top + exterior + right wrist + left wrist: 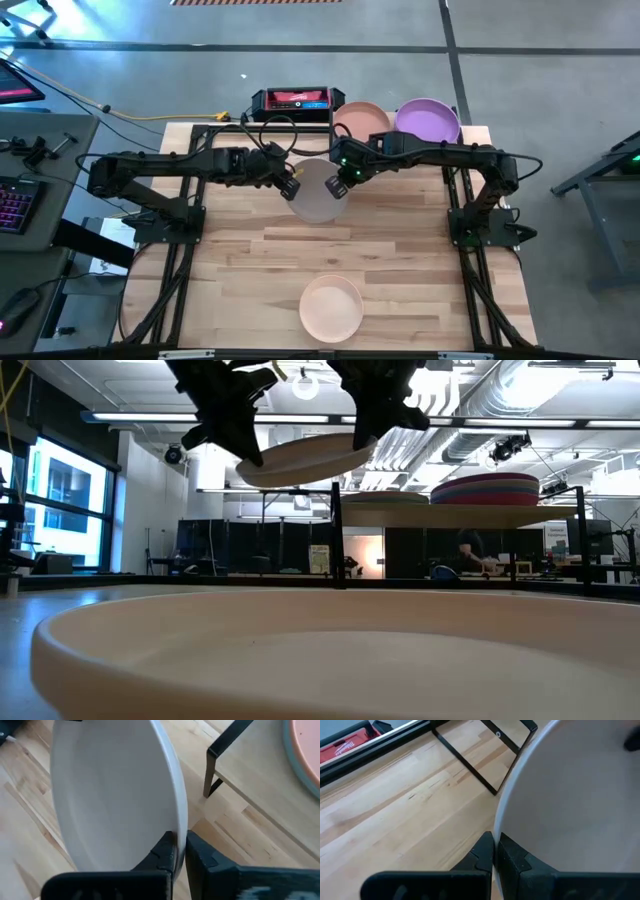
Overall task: Place and stack plates onto a shelf
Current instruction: Stack the gray plate on top of the brown plate on the shelf
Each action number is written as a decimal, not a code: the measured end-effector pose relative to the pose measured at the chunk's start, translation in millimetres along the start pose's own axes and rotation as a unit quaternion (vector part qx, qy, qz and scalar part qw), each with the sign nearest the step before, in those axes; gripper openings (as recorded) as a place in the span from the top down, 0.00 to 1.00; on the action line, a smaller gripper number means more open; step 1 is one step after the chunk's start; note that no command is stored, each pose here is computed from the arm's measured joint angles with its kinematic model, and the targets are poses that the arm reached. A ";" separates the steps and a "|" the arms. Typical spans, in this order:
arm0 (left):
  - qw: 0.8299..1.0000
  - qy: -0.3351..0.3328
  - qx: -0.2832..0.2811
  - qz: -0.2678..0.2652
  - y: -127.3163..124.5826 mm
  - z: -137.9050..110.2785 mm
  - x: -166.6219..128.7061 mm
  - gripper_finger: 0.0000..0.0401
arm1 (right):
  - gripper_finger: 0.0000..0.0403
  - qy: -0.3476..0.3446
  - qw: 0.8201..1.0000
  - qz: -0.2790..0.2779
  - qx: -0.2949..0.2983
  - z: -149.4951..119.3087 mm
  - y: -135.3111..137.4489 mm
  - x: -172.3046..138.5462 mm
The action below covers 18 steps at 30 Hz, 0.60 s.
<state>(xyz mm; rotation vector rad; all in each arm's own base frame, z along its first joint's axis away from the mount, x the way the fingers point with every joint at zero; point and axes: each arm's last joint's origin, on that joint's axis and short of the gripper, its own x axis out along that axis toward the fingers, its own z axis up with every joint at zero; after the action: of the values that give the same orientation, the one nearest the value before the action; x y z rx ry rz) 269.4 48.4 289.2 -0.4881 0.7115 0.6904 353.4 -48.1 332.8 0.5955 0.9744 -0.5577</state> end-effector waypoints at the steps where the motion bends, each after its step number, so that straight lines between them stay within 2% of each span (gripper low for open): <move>1: 1.000 -0.001 0.000 -0.001 -0.2 0.1 0.0 1.00 | 0.99 0.002 1.000 0.001 0.000 -0.2 -0.2 0.0; 11: 1.000 -0.004 -0.002 -0.003 0.2 1.4 0.3 0.99 | 1.00 0.007 1.000 0.000 0.011 -1.1 -0.4 0.0; 18: 0.999 0.007 0.025 -0.037 2.0 5.2 2.1 0.88 | 1.00 0.009 1.000 0.000 0.016 1.4 -4.2 0.5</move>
<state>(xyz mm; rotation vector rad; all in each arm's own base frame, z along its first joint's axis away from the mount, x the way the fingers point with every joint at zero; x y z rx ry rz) 271.3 53.9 290.9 -0.4714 0.7199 0.5993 351.7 -52.1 332.1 0.6300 0.9850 -0.5701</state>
